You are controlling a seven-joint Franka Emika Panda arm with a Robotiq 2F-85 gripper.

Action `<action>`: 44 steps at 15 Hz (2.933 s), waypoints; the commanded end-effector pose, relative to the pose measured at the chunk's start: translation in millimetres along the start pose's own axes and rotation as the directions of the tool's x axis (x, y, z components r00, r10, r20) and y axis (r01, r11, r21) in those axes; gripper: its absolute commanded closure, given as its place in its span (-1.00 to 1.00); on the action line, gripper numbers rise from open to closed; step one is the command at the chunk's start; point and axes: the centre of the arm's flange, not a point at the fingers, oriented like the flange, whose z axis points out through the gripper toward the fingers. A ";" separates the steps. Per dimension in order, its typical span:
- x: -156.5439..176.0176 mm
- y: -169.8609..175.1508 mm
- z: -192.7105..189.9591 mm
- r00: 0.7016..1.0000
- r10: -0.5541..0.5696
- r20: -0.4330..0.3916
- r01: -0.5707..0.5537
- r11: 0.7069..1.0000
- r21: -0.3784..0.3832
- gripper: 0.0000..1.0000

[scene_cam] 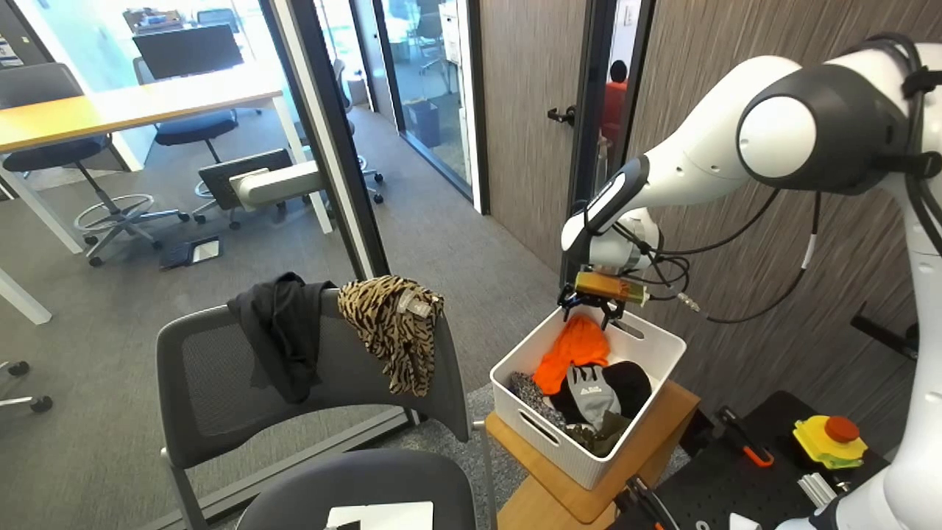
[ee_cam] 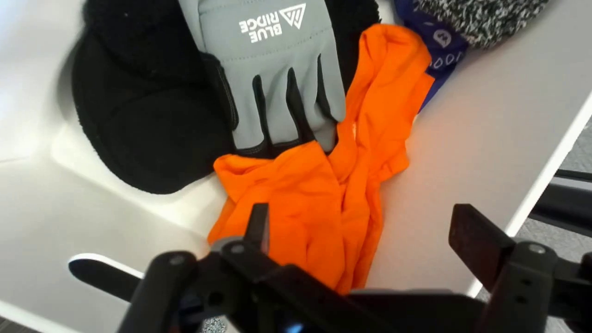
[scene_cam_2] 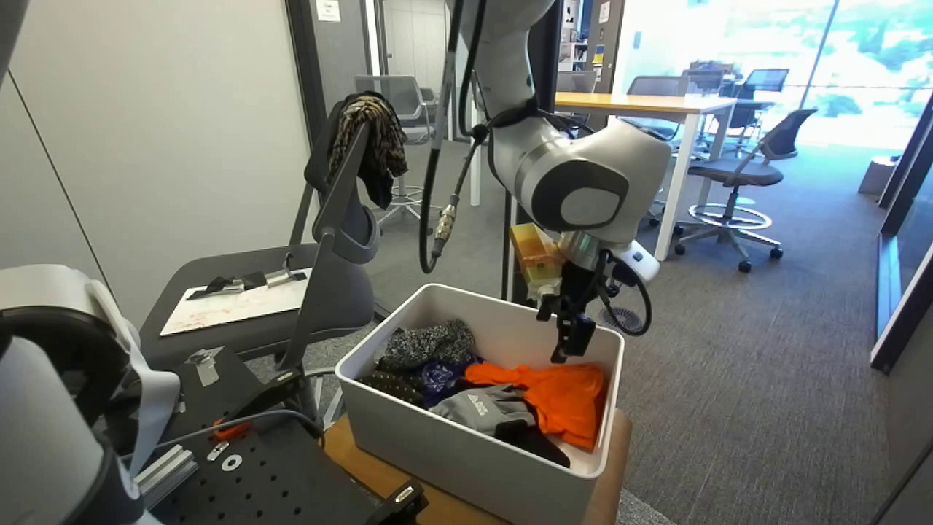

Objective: Pick up the orange shirt and put it on the chair.

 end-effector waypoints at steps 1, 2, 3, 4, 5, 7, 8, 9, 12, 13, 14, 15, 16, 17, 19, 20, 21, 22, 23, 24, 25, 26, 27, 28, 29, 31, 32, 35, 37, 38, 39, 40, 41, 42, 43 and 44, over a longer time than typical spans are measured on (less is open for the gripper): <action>35.4 -6.4 21.9 0.999 0.051 -0.002 -0.051 0.999 0.001 -1.00; 39.4 -5.8 27.6 0.998 0.057 0.002 -0.057 0.998 0.002 -1.00; 43.4 -5.7 34.5 0.998 0.063 0.005 -0.063 0.998 0.000 -1.00; 47.3 -5.2 39.7 0.998 0.070 0.006 -0.070 0.998 -0.002 -1.00; 51.4 -5.2 45.2 0.997 0.078 0.005 -0.078 0.997 -0.002 -1.00; 58.1 -4.4 51.9 0.995 0.097 -0.010 -0.097 0.995 -0.002 -1.00; 60.6 -3.8 53.6 0.995 0.102 -0.017 -0.102 0.995 -0.005 -1.00; 61.5 -3.8 49.2 0.995 0.094 -0.033 -0.094 0.995 -0.011 -1.00; 62.7 1.4 43.6 0.995 0.080 -0.066 -0.082 0.996 -0.025 -1.00; 62.8 5.0 42.5 0.995 0.067 -0.070 -0.069 0.997 -0.025 -1.00; 62.9 7.2 42.1 0.996 0.055 -0.065 -0.057 0.998 -0.028 -1.00; 59.6 11.2 43.5 0.998 0.025 -0.049 -0.026 0.999 -0.024 -1.00; 58.0 12.9 44.6 0.999 0.006 -0.042 -0.007 1.000 -0.021 -1.00; 55.0 15.1 46.9 0.999 -0.027 -0.030 0.026 1.000 -0.012 -1.00; 46.0 17.7 53.0 0.994 -0.107 -0.009 0.107 0.994 0.010 -1.00; 41.4 18.4 55.5 0.988 -0.154 0.002 0.154 0.988 0.017 -1.00; 35.3 19.2 60.7 0.983 -0.186 0.003 0.186 0.982 0.019 -1.00; 32.4 20.3 64.7 0.978 -0.207 0.007 0.207 0.978 0.021 -1.00; 31.5 22.0 70.8 0.973 -0.230 0.004 0.230 0.973 0.015 -1.00; 30.7 23.5 74.9 0.969 -0.246 0.001 0.246 0.969 0.008 -1.00; 32.1 25.0 79.7 0.965 -0.262 -0.006 0.262 0.965 -0.001 -1.00; 32.8 26.0 83.7 0.962 -0.272 -0.013 0.272 0.962 -0.008 -1.00; 34.7 27.1 87.6 0.965 -0.263 -0.023 0.263 0.965 -0.015 -1.00; 36.1 27.0 90.8 0.966 -0.256 -0.034 0.255 0.967 -0.018 -1.00; 37.7 26.5 93.6 0.969 -0.243 -0.046 0.243 0.970 -0.020 -1.00; 40.1 25.1 99.6 0.970 -0.234 -0.062 0.233 0.972 -0.024 -1.00; 40.8 24.8 101.8 0.970 -0.233 -0.066 0.232 0.972 -0.025 -1.00; 41.4 23.3 109.8 0.970 -0.233 -0.068 0.232 0.972 -0.024 -1.00; 41.4 23.0 116.5 0.971 -0.234 -0.053 0.233 0.972 -0.019 -1.00; 41.3 23.0 119.7 0.971 -0.235 -0.048 0.234 0.972 -0.019 -1.00; 41.1 22.7 123.7 0.971 -0.234 -0.041 0.233 0.972 -0.019 -1.00; 41.3 22.9 126.3 0.972 -0.233 -0.037 0.232 0.972 -0.019 -1.00; 41.7 23.4 129.3 0.972 -0.231 -0.034 0.231 0.973 -0.020 -1.00; 41.7 23.5 131.6 0.973 -0.230 -0.031 0.229 0.973 -0.020 -1.00; 42.2 24.0 133.1 0.973 -0.229 -0.031 0.229 0.973 -0.023 -1.00; 42.7 24.1 134.4 0.973 -0.229 -0.032 0.229 0.973 -0.026 -0.50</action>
